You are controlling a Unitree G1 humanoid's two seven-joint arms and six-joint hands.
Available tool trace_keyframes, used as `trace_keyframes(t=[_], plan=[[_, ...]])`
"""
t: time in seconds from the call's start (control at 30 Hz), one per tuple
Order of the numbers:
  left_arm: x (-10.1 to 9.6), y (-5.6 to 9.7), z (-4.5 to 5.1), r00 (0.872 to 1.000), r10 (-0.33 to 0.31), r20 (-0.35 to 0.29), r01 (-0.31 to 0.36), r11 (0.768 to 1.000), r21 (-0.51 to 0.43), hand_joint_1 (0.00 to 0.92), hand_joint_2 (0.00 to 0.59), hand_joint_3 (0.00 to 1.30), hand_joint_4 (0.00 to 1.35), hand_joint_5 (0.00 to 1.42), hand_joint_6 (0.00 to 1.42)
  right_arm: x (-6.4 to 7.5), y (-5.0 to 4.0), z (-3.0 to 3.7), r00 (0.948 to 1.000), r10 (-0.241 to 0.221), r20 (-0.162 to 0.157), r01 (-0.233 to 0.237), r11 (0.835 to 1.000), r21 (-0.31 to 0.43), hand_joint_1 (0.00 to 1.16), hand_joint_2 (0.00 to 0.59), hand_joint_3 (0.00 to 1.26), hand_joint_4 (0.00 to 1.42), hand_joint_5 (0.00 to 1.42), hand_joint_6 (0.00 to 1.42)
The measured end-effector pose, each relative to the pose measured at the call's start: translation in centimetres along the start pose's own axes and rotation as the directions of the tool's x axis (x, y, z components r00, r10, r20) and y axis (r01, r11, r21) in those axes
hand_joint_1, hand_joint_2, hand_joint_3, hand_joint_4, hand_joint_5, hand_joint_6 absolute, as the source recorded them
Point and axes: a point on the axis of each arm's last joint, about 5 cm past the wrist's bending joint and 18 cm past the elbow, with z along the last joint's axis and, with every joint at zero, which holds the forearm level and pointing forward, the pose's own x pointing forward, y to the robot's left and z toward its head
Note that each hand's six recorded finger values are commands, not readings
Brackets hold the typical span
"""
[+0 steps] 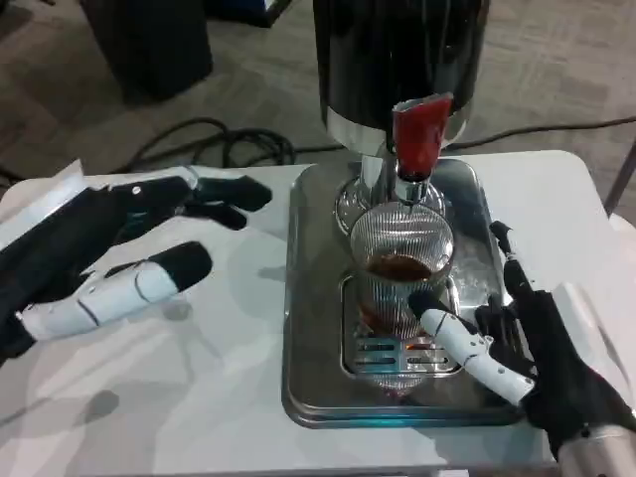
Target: Grasp the cup under the faucet to collect the drink, then remove the cup.
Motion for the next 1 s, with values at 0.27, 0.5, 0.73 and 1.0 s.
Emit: trace_keyframes(t=[0.27,0.5,0.73,1.0], plan=[[-1.1,-0.7,-0.95,0.997,-0.001,-0.072,0.001,1.0,0.005,0.149,0.169,0.32,0.24,0.28,0.2,0.1,0.25,-0.1,0.9999,-0.004,-0.01,0.004,1.0,0.007,0.24,0.183,0.0,0.0,0.0,0.18],[-1.5,-1.1,-1.68,0.994,0.0,-0.111,-0.002,1.0,-0.016,0.152,0.172,0.32,0.24,0.28,0.19,0.2,0.06,-0.17,1.0,-0.006,0.001,0.006,1.0,0.011,0.22,0.147,0.0,0.0,0.0,0.18],[-1.7,-1.4,-2.25,0.989,-0.006,-0.146,0.003,1.0,-0.017,0.158,0.181,0.31,0.23,0.27,0.19,0.1,-0.12,-0.33,0.9999,-0.002,0.012,0.002,1.0,0.026,0.2,0.118,0.0,0.0,0.0,0.19],[-1.7,-1.6,-2.54,0.988,-0.012,-0.156,0.008,1.0,-0.025,0.168,0.18,0.31,0.22,0.27,0.19,0.2,-0.19,-0.25,0.9996,-0.012,0.026,0.012,1.0,0.028,0.18,0.108,0.0,0.0,0.0,0.2]])
